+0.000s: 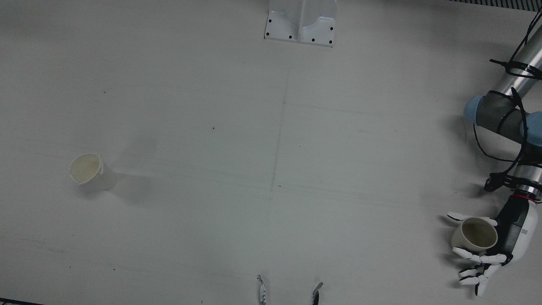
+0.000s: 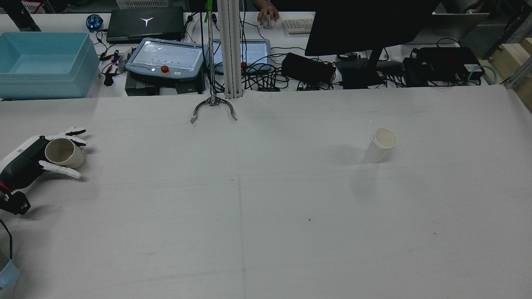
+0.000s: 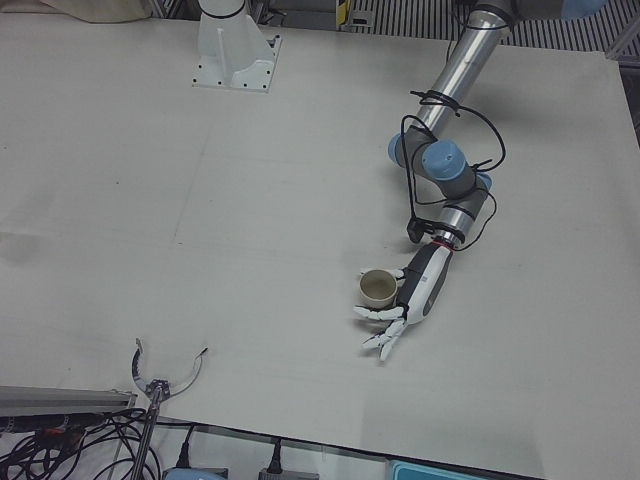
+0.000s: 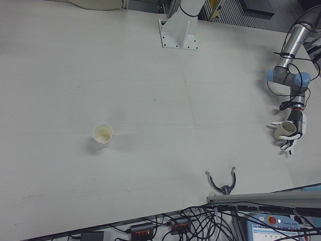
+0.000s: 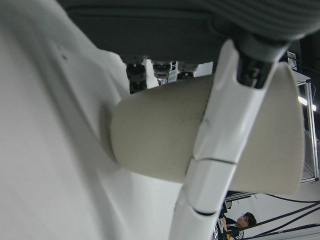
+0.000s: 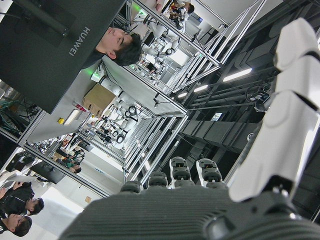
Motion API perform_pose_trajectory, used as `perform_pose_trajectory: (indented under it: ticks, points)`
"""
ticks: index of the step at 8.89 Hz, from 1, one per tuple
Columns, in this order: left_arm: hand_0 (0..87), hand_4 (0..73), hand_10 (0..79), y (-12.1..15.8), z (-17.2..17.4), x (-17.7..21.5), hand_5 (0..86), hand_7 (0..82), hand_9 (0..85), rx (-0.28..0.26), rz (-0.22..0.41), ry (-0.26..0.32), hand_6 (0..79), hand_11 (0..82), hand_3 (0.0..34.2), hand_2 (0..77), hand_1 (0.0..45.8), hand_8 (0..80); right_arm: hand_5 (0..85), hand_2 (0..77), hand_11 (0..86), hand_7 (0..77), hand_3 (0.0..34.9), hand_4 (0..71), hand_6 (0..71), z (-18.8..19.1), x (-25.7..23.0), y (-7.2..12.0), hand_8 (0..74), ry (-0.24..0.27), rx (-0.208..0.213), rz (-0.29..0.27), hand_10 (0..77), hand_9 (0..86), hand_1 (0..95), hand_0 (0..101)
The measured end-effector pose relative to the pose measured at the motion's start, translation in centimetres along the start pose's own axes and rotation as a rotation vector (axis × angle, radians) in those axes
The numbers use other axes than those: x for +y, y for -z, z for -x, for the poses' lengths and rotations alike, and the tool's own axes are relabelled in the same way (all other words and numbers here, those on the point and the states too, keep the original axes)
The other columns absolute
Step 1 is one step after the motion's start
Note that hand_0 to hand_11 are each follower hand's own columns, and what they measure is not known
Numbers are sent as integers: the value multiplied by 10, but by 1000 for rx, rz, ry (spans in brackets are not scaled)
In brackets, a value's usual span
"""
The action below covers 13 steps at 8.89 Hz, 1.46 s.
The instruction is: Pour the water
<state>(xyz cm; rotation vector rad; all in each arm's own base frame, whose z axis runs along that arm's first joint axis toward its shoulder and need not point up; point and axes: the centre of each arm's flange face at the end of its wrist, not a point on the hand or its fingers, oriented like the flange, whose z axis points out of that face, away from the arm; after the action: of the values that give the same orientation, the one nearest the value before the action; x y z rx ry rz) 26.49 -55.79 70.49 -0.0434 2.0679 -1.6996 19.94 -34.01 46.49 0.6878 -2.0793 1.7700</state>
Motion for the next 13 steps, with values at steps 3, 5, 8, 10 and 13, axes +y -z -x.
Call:
perform_pose_trajectory:
  ticks: [3, 5, 8, 10, 13]
  points:
    - [801, 622, 180, 0, -19, 5, 235, 480, 196, 23, -33, 30, 382, 295, 0, 224, 305, 169, 55, 158, 11, 71, 10, 11, 109, 0, 0, 0, 44, -1, 0, 0, 0, 16, 142, 467]
    - [801, 622, 213, -5, -66, 17, 235, 518, 273, 85, -33, 82, 398, 349, 0, 289, 305, 224, 55, 153, 11, 71, 20, 16, 109, 0, 0, 0, 44, -2, 1, 1, 0, 16, 125, 467]
    - [803, 622, 196, 17, -111, 60, 273, 540, 256, 114, 15, 156, 436, 316, 0, 404, 251, 224, 60, 169, 11, 82, 20, 33, 109, -22, -13, -8, 27, -16, 48, -14, 0, 16, 136, 468]
    - [802, 622, 196, 25, -114, 74, 273, 540, 267, 79, 51, 208, 436, 316, 0, 404, 251, 224, 55, 158, 11, 71, 5, 5, 109, -61, -15, -21, 44, -27, 139, -4, 0, 22, 104, 461]
    - [801, 622, 202, 17, -105, 111, 273, 540, 333, -32, 155, 277, 436, 338, 0, 404, 251, 278, 55, 153, 11, 16, 6, 5, 76, -120, -36, -38, 44, -39, 243, -7, 0, 44, 136, 460]
